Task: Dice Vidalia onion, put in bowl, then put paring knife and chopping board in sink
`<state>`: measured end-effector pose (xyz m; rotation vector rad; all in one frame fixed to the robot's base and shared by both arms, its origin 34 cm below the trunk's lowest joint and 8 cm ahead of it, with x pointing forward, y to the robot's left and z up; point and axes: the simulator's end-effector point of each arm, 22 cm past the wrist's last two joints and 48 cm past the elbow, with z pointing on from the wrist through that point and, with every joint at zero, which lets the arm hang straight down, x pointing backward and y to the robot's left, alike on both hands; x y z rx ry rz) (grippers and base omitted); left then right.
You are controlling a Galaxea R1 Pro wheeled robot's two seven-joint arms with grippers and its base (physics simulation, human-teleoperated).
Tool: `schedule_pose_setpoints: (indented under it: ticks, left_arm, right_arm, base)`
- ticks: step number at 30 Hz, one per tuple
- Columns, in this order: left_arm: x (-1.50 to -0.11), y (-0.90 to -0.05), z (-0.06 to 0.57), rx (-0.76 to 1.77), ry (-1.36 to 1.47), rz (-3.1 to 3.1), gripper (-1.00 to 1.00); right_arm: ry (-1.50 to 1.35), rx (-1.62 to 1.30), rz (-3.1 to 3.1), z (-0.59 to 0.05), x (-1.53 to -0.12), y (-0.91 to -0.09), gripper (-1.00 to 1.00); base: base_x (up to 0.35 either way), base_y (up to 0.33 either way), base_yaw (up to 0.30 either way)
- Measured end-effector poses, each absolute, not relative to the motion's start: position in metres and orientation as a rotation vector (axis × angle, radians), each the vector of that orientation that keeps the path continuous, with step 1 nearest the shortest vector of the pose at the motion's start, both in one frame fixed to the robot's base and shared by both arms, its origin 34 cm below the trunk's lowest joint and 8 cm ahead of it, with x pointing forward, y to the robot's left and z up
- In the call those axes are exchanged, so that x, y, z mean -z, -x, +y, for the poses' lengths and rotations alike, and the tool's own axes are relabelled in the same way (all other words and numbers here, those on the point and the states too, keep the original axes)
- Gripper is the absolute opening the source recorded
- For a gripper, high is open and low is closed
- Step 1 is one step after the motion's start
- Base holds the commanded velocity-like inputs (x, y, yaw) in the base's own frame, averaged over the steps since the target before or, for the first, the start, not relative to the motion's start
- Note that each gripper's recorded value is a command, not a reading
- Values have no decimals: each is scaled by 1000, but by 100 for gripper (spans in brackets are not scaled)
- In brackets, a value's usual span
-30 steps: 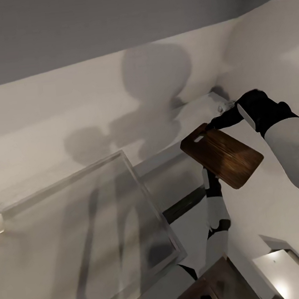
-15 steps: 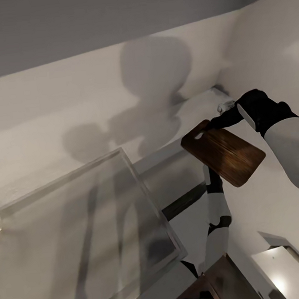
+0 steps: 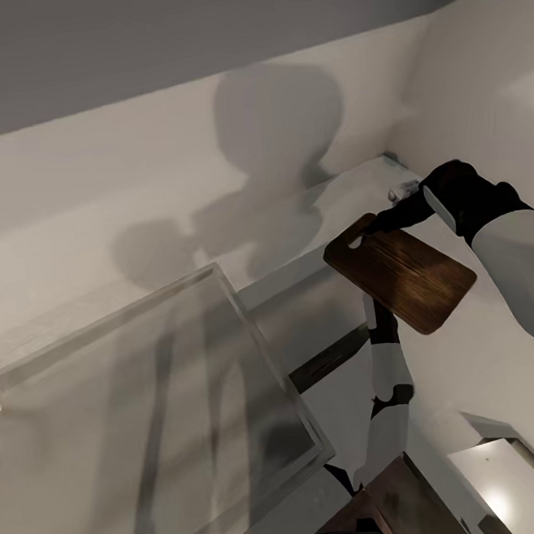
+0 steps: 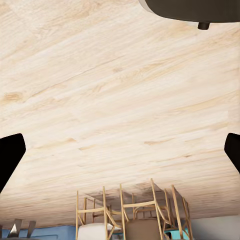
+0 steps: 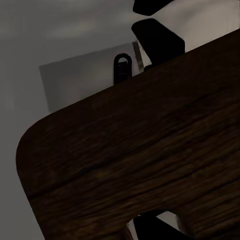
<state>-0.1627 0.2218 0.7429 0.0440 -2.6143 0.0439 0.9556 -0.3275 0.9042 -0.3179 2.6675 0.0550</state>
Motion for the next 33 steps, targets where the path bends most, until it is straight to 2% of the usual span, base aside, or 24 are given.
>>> schedule_pose_setpoints:
  ticks: [21, 22, 33]
  left_arm:
    - [-744, 164, 222, -43, -43, -2610, 100]
    - [-744, 164, 223, -43, -43, -2609, 100]
    - [-745, 165, 223, -42, -43, -2609, 100]
  right_arm:
    - [315, -69, 2675, -324, -902, -955, 100]
    - [316, -69, 2674, -324, -902, -955, -100]
    - [307, -79, 2672, -325, -901, -955, -100]
  base:
    - [0, 0, 0]
    - [0, 0, 0]
    - [0, 0, 0]
